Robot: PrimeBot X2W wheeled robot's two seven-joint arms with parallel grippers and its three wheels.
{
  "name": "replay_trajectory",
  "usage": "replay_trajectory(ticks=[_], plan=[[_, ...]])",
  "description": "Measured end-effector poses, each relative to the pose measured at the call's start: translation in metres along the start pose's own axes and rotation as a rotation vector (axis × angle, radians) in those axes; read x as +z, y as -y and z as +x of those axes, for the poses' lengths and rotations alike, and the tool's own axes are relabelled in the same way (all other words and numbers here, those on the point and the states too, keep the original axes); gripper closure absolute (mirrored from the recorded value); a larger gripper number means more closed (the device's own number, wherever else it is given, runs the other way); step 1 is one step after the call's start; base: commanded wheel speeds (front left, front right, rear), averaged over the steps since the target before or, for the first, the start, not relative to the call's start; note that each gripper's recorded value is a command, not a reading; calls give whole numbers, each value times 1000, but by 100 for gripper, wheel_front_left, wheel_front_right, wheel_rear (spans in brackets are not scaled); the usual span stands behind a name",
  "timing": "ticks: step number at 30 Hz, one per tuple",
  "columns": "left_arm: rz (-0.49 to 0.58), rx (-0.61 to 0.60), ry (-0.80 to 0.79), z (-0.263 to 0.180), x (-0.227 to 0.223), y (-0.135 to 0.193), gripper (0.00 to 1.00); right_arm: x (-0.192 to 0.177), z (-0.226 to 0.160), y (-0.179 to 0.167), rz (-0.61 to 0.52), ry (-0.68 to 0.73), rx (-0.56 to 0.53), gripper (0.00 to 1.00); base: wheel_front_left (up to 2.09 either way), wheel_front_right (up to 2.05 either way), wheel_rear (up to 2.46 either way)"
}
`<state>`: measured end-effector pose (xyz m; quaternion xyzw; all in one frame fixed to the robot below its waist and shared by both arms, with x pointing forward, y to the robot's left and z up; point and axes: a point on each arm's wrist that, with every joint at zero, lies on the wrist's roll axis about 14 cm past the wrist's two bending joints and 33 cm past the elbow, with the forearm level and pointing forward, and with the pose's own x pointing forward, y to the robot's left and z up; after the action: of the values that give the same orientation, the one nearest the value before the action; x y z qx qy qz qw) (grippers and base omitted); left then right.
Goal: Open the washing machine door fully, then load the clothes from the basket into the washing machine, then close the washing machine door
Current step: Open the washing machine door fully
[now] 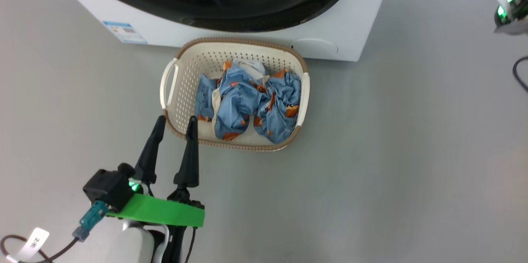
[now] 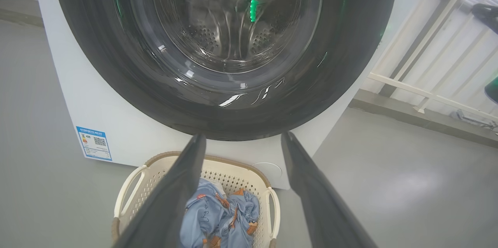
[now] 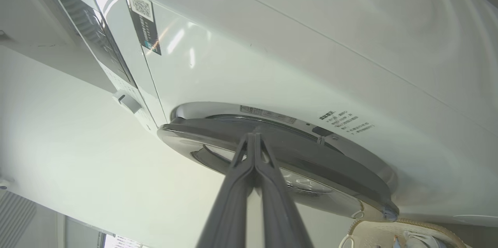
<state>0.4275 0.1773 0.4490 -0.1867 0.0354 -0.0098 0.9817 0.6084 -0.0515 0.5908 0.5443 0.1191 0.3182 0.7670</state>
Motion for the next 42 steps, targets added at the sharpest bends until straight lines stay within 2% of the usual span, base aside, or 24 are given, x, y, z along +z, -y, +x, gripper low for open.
replay_trajectory(ticks=[15,31,42], plan=[[-21,-23,-33,28,-17,1,0,-36,55,29,54,-268,50,100,0,0,0],[-38,12,-43,28,-20,-10,0,-52,98,24,16,-314,110,100,0,0,0],[-46,36,-44,24,-20,-16,0,-64,110,25,2,-337,121,100,0,0,0]])
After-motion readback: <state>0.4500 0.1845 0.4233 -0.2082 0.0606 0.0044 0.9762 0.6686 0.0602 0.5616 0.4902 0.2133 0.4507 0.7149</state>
